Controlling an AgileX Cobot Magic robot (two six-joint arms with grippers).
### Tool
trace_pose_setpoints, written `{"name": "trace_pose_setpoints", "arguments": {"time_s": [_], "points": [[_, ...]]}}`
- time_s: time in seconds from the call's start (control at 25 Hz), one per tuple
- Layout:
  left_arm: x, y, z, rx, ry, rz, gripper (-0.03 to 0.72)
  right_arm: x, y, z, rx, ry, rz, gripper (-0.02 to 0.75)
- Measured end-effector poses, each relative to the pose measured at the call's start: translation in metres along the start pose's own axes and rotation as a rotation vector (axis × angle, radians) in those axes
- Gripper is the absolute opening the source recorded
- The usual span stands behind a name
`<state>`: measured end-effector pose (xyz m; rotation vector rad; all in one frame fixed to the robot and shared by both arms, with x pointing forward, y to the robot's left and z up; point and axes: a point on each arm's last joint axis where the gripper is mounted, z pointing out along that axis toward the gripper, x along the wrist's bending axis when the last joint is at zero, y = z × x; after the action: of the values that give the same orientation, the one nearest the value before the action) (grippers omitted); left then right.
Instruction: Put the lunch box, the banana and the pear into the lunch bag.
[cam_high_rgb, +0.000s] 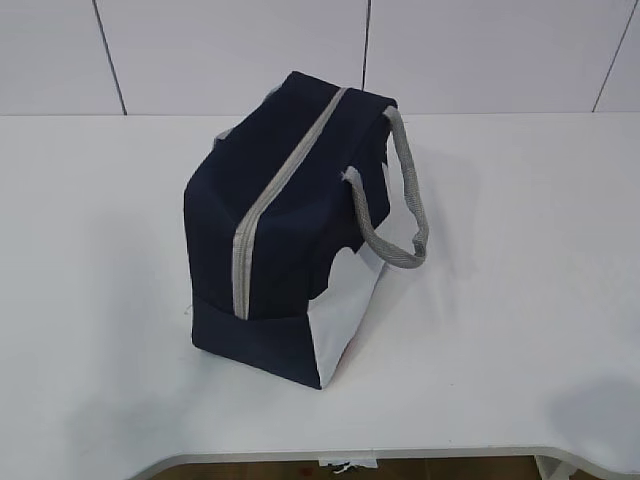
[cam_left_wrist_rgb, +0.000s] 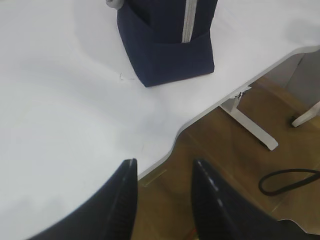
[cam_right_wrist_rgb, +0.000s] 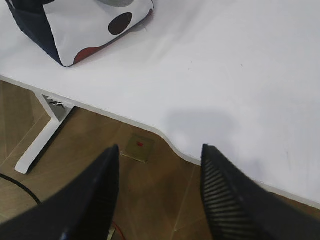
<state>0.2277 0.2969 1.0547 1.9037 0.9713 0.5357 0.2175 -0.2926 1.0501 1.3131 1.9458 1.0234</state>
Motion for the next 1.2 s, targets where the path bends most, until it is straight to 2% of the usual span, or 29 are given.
{"name": "trace_pose_setpoints", "arguments": {"time_s": [0.32, 0.76, 0.96, 1.2], "points": [[0.0, 0.0, 0.0, -0.005, -0.003, -0.002, 0.272, -0.002, 0.0, 0.007, -0.026, -0.017, 0.001, 0.414], [0.01, 0.0, -0.001, 0.003, 0.112, 0.052, 0.254, -0.003, 0.0, 0.008, -0.027, -0.023, 0.002, 0.414], [0.011, 0.0, -0.001, 0.004, 0.117, 0.055, 0.245, -0.003, 0.0, 0.008, -0.029, -0.023, 0.002, 0.414], [0.008, 0.0, -0.001, 0.005, 0.245, -0.031, 0.244, -0.002, 0.001, 0.008, -0.027, -0.06, 0.025, 0.414]]}}
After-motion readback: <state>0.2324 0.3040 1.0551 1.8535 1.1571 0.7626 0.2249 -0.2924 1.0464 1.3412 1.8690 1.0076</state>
